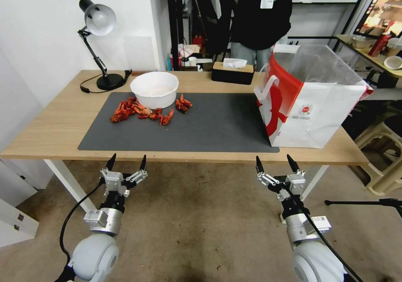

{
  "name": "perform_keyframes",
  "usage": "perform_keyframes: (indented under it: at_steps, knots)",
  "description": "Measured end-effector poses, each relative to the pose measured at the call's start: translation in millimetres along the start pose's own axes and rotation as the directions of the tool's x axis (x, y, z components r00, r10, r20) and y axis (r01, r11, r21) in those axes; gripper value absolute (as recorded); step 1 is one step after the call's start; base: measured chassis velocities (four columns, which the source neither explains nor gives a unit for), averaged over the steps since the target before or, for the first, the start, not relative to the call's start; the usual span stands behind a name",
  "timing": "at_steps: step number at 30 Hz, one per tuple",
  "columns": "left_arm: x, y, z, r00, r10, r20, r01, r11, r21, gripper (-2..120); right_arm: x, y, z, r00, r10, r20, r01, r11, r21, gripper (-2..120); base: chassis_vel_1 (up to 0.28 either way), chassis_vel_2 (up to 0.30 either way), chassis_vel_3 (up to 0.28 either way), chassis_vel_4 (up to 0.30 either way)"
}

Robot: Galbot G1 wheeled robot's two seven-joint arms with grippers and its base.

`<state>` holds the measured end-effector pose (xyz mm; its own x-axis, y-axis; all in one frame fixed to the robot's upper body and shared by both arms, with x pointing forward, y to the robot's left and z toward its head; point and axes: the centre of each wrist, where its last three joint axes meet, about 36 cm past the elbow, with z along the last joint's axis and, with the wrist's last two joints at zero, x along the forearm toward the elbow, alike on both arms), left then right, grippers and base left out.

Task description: Close the takeout container lid, then place the container into the takeout bag.

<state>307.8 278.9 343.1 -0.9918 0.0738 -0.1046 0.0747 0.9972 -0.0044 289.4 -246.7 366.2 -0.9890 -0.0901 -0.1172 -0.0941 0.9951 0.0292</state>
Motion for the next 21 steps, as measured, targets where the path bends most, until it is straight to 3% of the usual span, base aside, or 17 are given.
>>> perform_keyframes:
  at_steps: [21]
  knots:
    - [0.6,0.7,4.3,1.0,-0.001,-0.009,0.001,1.0,0.003,100,-2.9,3.5,1.5,1.0,0.025,-0.006,-0.025,1.0,0.004,100,0.0,0.0,0.0,0.0]
